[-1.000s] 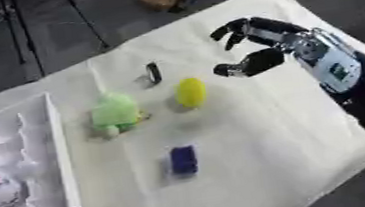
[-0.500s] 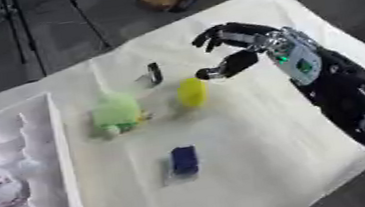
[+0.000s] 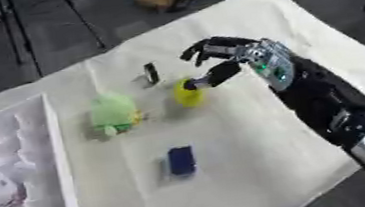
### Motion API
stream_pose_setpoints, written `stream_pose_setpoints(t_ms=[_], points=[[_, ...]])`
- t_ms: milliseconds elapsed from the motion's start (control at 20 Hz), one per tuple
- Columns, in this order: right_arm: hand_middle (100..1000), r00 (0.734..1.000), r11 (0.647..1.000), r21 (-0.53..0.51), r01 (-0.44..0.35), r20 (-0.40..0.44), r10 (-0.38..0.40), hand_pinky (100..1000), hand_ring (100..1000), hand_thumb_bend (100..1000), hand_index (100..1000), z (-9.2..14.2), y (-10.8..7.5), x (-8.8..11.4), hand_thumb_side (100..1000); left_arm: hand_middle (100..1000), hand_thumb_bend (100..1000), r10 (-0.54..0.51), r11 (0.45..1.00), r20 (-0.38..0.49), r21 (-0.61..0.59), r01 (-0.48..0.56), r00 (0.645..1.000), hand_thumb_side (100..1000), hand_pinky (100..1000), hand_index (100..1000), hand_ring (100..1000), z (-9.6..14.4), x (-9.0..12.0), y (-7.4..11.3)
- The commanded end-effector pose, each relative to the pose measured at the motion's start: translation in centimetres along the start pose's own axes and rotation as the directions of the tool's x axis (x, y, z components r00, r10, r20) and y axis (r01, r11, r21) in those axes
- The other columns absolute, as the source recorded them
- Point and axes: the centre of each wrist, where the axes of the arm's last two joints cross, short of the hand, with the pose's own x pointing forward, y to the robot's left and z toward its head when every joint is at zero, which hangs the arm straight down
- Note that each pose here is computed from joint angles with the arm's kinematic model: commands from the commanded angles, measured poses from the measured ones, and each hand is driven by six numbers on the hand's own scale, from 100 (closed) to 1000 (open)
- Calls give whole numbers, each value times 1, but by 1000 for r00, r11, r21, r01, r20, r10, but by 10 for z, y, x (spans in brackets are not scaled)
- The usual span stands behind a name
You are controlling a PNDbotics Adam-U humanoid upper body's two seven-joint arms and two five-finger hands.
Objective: Pick up objects on the table and place them in the box.
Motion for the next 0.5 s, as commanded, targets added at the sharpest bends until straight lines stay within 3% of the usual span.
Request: stream_pose_setpoints(t_ms=[50,450,500], points=[[855,999,999,6,-37,4,37,864,782,532,932,0,-9,2,580,834,419,-14,1000,22,-19,14,1000,945,992,738,823,-4,5,4],[854,989,989,53,-140,44,138,847,773,541,925,-4,-11,13,578,834,419,-15,1000,21,-17,15,1000,944,992,738,823,-4,5,4],[850,986,984,65,-165,46,162,802,751,571,910,-4,-12,14,571,834,419,-15,1000,21,-17,15,1000,945,991,738,821,-4,5,4]])
